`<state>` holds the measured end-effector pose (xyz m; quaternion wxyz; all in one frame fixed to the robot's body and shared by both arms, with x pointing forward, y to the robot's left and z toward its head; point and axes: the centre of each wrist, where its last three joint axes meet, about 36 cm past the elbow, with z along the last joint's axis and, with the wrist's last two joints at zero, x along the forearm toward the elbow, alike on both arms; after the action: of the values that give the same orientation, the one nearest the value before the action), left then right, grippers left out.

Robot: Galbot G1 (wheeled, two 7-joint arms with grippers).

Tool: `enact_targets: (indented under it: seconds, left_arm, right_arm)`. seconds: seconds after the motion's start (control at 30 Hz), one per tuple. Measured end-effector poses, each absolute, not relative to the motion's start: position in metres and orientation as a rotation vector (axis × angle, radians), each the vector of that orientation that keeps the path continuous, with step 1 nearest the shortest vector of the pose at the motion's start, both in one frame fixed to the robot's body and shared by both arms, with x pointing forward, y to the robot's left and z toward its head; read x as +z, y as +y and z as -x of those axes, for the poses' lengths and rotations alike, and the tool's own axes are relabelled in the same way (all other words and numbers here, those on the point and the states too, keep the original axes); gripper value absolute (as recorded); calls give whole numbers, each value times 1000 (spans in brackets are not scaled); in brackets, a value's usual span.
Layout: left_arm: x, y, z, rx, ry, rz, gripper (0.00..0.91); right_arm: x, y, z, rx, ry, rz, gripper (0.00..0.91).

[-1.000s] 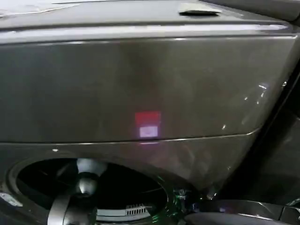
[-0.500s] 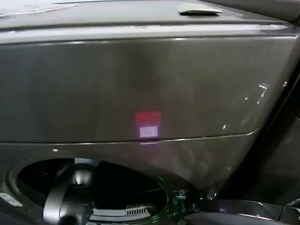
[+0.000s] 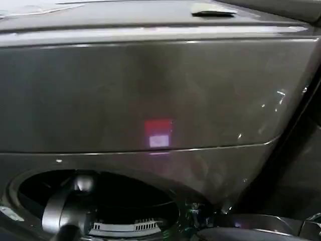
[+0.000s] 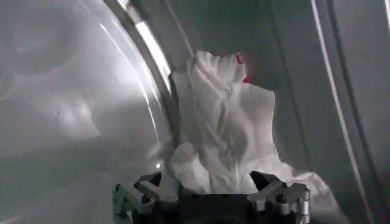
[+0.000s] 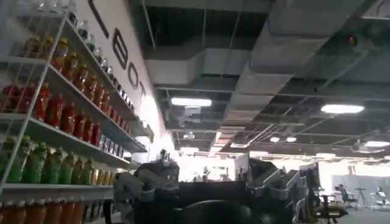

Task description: Grasp the clothes from the dryer.

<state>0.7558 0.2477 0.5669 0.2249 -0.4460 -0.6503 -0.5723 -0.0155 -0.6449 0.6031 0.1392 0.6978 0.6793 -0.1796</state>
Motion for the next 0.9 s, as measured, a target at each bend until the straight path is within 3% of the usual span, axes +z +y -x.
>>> enact_targets:
  seconds: [0.9]
  left_arm:
    - [493, 270, -751, -1407, -1908, 1146, 907]
  right_arm:
    - [590, -641, 1, -528, 2002, -1993, 907]
